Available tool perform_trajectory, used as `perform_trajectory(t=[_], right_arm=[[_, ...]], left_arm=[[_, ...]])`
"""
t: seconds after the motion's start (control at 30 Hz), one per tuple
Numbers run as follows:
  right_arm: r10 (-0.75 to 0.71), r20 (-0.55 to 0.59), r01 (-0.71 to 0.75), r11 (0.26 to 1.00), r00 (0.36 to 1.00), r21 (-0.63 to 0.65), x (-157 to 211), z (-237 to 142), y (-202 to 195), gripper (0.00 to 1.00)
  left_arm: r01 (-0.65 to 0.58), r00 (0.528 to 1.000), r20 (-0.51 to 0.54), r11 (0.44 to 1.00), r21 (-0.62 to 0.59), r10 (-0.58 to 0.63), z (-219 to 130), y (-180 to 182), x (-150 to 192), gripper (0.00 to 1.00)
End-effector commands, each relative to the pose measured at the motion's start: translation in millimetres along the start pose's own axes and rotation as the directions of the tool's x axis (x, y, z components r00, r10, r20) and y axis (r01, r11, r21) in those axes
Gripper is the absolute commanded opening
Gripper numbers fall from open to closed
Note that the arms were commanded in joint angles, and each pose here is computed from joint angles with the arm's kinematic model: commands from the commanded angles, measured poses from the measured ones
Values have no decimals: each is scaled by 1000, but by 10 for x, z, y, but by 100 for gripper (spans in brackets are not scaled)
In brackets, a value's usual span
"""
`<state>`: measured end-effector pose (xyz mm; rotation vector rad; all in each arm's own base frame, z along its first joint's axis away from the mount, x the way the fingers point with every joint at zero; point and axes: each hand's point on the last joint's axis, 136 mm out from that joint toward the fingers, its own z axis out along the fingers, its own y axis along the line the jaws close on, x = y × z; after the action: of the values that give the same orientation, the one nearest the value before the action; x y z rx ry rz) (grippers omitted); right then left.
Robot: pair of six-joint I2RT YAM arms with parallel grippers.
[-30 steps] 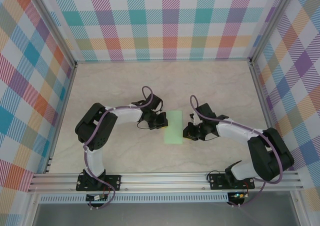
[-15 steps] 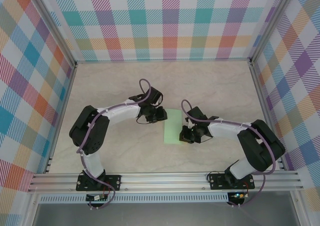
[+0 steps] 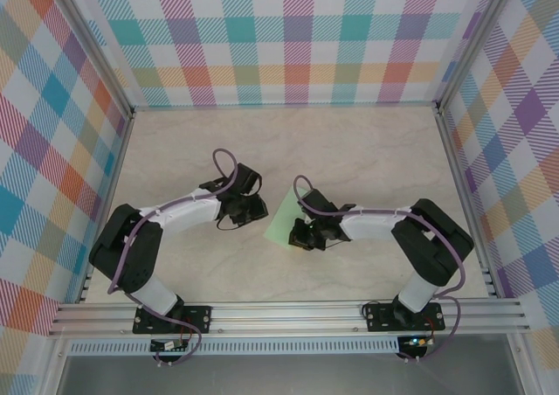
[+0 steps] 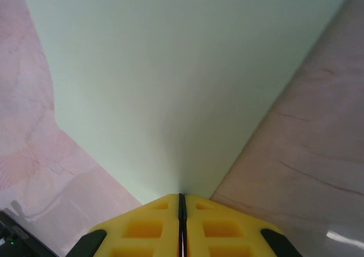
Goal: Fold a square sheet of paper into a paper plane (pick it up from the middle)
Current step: Rotate the square sheet of paper at the center of the table.
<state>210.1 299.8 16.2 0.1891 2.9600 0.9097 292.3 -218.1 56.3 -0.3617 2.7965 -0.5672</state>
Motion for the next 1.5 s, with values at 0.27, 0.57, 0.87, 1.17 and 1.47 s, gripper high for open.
perform_trajectory(t=[0.27, 0.57, 0.87, 1.17, 1.47], right_arm=[[-130, 170, 125, 991, 977, 44, -590, -343, 337, 11], [-78, 158, 53, 986, 984, 159, -1036, -170, -6, 10], [78, 154, -115, 963, 985, 242, -1017, -111, -476, 10], [89, 249, -131, 979, 964, 157, -951, -450, -439, 10], [-28, 193, 50, 992, 981, -113, -657, -581, -44, 7]], left_arm=[[17, 996, 86, 997, 75, -23, -269, 36, -22, 25], [-28, 998, 66, 981, 192, 15, -327, -238, 45, 21], [-87, 996, -9, 965, 247, 92, -230, -515, 302, 20], [-116, 984, -94, 948, 297, 150, 2, -796, 648, 17], [-130, 974, -132, 932, 339, 184, 204, -1062, 834, 10]])
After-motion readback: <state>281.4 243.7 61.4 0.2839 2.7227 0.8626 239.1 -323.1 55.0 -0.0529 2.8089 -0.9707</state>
